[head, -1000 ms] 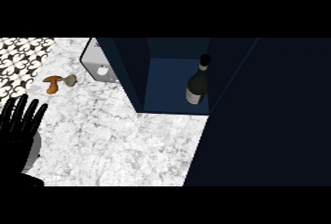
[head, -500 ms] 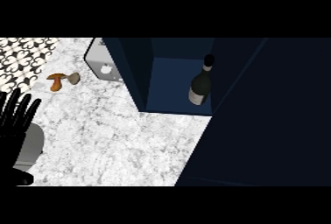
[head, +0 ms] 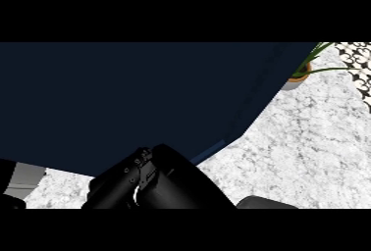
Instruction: Pick up the wine, place it into the cabinet and close the cabinet
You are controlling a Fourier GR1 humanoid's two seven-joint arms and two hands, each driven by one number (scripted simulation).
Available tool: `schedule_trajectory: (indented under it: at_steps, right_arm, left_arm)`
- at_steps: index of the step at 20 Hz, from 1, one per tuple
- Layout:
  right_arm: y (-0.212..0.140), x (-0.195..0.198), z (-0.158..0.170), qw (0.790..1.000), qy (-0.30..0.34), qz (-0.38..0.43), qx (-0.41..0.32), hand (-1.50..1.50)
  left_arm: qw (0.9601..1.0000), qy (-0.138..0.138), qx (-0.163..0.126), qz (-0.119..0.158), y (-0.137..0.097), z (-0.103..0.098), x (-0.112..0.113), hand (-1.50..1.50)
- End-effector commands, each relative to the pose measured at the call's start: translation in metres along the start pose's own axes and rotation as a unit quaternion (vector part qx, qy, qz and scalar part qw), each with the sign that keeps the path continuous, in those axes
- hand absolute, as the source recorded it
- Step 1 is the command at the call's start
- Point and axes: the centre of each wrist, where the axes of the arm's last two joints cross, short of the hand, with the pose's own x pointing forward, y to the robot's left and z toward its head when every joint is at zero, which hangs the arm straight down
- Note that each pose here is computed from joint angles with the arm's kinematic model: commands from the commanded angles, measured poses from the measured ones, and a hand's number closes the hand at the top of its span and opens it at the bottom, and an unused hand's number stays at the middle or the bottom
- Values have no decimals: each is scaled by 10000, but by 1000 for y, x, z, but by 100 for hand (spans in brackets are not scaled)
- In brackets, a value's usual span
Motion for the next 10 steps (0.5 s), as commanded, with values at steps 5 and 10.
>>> schedule_trajectory:
  at_steps: [5, 10]
  right_arm:
    - [-17, -3, -74, 9994, 190, -224, -199, 150]
    - [-24, -19, -78, 9974, 389, -532, -293, 150]
  left_arm:
    - [10000, 38, 55, -67, -1, 12, -3, -150]
    - [9999, 10, 136, -101, 2, -6, -4, -150]
